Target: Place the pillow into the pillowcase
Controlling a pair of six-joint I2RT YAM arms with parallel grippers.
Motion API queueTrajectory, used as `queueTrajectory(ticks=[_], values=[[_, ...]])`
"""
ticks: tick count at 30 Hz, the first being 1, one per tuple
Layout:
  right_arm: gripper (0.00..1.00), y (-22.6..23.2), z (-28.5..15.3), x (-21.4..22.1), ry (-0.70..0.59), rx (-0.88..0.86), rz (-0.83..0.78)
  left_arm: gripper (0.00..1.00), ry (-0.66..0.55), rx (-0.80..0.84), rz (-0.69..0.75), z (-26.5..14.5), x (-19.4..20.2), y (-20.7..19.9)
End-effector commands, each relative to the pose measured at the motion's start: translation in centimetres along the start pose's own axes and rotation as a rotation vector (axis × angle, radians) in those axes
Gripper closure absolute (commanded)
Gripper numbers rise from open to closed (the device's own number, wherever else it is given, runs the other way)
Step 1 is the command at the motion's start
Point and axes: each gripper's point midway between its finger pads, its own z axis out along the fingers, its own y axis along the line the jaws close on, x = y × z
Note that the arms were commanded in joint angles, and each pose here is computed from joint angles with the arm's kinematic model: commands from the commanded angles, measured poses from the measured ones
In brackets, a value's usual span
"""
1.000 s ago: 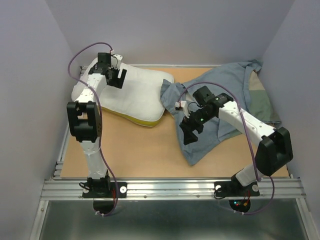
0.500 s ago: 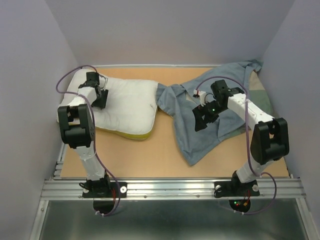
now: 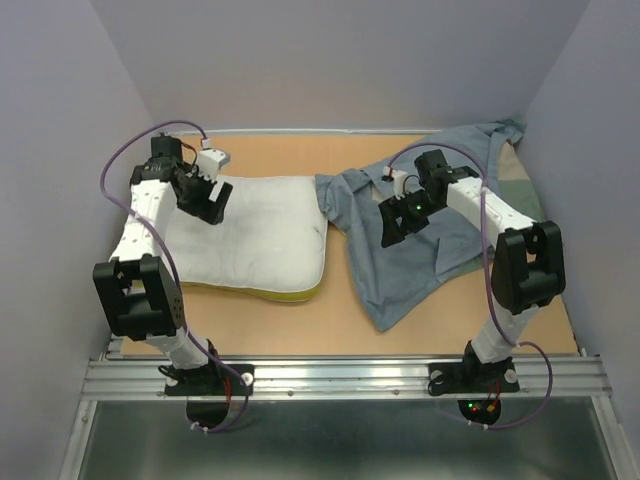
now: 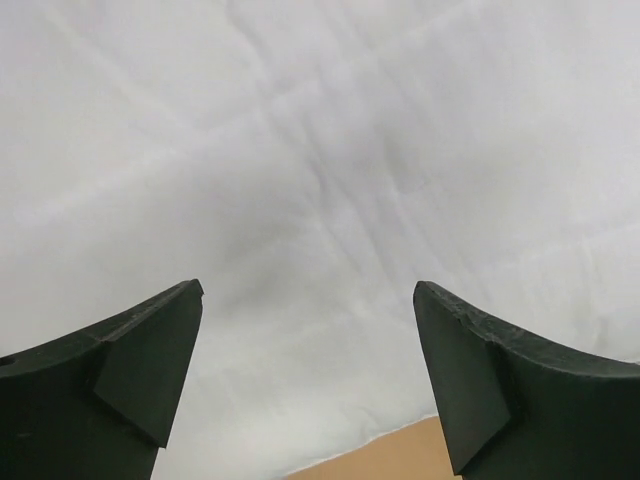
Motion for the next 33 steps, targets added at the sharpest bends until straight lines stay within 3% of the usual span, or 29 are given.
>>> queueTrajectory(ticks=[1, 8, 12, 14, 19, 21, 23, 24, 25, 26, 27, 33], values=[[0.2, -0.4, -0.3, -3.5, -0.079, 0.02, -0.006, 0.01, -0.137, 0.13, 0.475, -3.4, -3.4, -3.1], [0.23, -0.8, -0.3, -4.2, -0.088, 0.039, 0.044, 0.01, -0.212, 0.255, 0.955, 0.1, -4.5, -8.2], [0.04, -1.4, -1.3, -4.4, -0.1, 0.074, 0.051, 0.01, -0.162, 0.335, 1.014, 3.3, -5.4, -9.9], [0.0, -2.3, -1.9, -4.1, -0.099, 0.117, 0.062, 0.01, -0.082, 0.399, 1.032, 6.0, -4.4, -10.9], [0.0, -5.1, -3.8, -3.6, -0.12, 0.185, 0.123, 0.01, 0.048, 0.487, 1.001, 12.0, 0.9, -12.4], [0.0, -6.0, -4.5, -3.5, -0.12, 0.226, 0.119, 0.02, 0.143, 0.49, 0.991, 13.3, 4.9, -12.0], [0.0, -6.5, -4.8, -3.3, -0.113, 0.247, 0.115, 0.19, 0.204, 0.465, 0.997, 14.1, 7.0, -11.2], [0.0, -6.6, -4.8, -3.3, -0.112, 0.248, 0.103, 0.52, 0.206, 0.473, 0.968, 14.1, 7.4, -10.9], [0.01, -6.5, -4.6, -3.1, -0.105, 0.235, 0.099, 0.68, 0.204, 0.474, 0.933, 13.9, 7.1, -10.9], [0.02, -6.2, -4.2, -3.1, -0.104, 0.206, 0.1, 0.94, 0.181, 0.456, 0.921, 13.7, 5.8, -10.5], [0.03, -6.1, -3.9, -3.0, -0.102, 0.188, 0.104, 1.0, 0.174, 0.445, 0.893, 13.5, 5.3, -9.7], [0.18, -5.1, -1.2, -2.8, -0.078, 0.079, 0.135, 1.0, -0.086, 0.415, 0.717, 7.0, -3.2, -6.5]])
